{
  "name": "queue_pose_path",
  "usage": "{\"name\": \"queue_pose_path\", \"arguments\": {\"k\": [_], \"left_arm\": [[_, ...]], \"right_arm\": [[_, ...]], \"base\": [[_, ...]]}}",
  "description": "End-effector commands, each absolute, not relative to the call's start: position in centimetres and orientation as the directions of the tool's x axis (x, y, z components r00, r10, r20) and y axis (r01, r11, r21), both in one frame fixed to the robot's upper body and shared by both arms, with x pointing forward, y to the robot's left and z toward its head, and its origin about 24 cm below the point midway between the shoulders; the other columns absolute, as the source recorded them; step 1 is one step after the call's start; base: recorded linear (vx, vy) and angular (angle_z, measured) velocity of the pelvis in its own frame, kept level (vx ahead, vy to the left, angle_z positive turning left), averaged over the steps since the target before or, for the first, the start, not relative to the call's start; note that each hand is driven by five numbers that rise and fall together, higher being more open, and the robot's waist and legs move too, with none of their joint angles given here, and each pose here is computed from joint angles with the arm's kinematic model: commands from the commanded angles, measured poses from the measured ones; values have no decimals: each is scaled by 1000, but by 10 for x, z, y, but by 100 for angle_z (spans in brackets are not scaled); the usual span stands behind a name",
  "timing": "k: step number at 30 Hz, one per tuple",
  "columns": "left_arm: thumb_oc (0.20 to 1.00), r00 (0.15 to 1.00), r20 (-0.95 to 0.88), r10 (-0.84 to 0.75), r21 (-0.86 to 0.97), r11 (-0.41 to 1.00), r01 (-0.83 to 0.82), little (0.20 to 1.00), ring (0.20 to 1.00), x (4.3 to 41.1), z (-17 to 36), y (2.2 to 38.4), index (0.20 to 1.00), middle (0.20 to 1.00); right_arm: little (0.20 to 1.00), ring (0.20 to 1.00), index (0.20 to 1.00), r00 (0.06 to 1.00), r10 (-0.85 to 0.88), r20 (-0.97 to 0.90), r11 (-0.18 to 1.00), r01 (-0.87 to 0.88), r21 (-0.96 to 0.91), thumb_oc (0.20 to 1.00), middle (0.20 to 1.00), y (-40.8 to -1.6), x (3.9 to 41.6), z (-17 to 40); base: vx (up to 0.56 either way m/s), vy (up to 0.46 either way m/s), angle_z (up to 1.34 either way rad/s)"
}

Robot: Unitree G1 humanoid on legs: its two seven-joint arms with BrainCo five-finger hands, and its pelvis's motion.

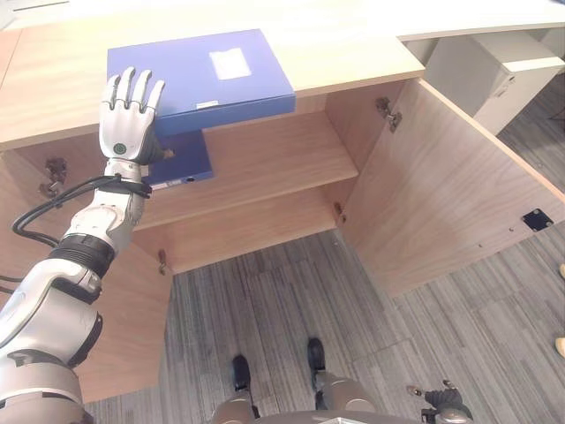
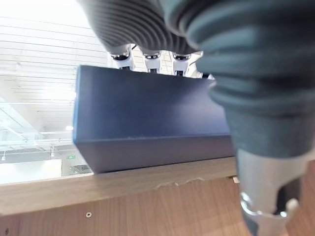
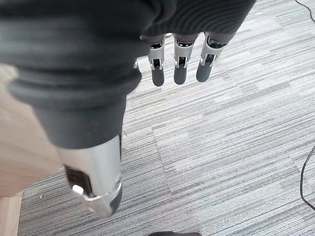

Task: Put the empty folder in the office cabinet

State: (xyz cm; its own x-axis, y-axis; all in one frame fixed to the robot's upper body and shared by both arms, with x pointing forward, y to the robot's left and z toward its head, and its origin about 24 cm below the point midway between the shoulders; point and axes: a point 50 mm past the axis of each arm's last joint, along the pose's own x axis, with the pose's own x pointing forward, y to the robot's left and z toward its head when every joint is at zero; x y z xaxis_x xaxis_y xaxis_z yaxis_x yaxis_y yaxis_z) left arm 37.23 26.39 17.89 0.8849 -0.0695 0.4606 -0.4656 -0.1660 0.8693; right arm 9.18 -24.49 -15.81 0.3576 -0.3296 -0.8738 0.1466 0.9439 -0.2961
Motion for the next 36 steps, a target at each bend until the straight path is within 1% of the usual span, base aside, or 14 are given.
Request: {"name": "queue_pose_path", "arguments": {"k": [1,8,9,10,11,12,13,23,27,28,32,33,34,36], "left_arm": [[1000,792,610,-35,766,-232,-600,1000,1000,377,251,281,1000,1000],[1000,805,588,-77,757,-297,-582,1000,1000,377,260,282,1000,1000],[956,807,586,-80,756,-305,-579,956,956,377,261,283,956,956],[837,807,585,-85,753,-314,-579,837,837,377,263,283,837,837],[332,808,582,-90,751,-320,-577,332,332,377,265,283,332,332],[332,808,582,-90,751,-320,-577,332,332,377,265,283,332,332],[200,808,582,-93,750,-323,-578,200,200,377,267,283,200,200],[200,807,585,-81,752,-318,-578,200,200,375,271,286,200,200],[200,788,610,-77,757,-235,-609,200,200,373,268,282,200,200],[200,749,661,-39,745,-82,-662,200,200,370,267,275,200,200],[200,659,751,36,611,342,-714,200,200,359,265,251,200,200],[200,660,751,39,610,342,-715,200,200,359,265,252,200,200],[200,634,768,91,475,582,-659,200,200,351,259,235,200,200],[200,611,775,164,283,774,-567,200,200,341,254,222,200,200]], "right_arm": [[1000,1000,1000,390,-404,-828,915,174,-364,1000,1000,-268,104,-148],[1000,1000,1000,392,-415,-821,909,207,-361,1000,1000,-272,104,-147],[1000,1000,1000,391,-417,-820,908,213,-360,1000,1000,-272,104,-146],[1000,1000,1000,390,-421,-819,906,220,-361,1000,1000,-274,103,-146],[1000,1000,1000,387,-426,-817,903,234,-360,1000,1000,-275,103,-146],[1000,1000,1000,387,-426,-817,903,234,-360,1000,1000,-275,103,-146],[1000,1000,1000,386,-430,-816,901,241,-361,1000,1000,-276,103,-145],[1000,1000,1000,387,-444,-809,891,290,-350,1000,1000,-280,103,-143],[1000,1000,1000,389,-446,-806,890,292,-351,1000,1000,-281,103,-143],[1000,1000,1000,402,-441,-802,891,302,-339,1000,1000,-279,107,-142],[1000,1000,1000,449,-433,-782,895,319,-313,1000,1000,-276,125,-137],[1000,1000,1000,449,-434,-781,895,317,-315,1000,1000,-277,125,-137],[1000,1000,1000,519,-416,-746,907,294,-301,1000,1000,-272,150,-128],[1000,1000,1000,611,-392,-688,920,267,-288,1000,1000,-267,180,-114]], "base": [[0,0,0],[0,1,-1],[1,3,-5],[-3,4,-6],[0,0,0],[0,0,0],[-4,3,-3],[-7,-1,-1],[0,0,0],[0,0,0],[8,2,0],[0,0,0],[0,0,0],[4,-1,-2]]}}
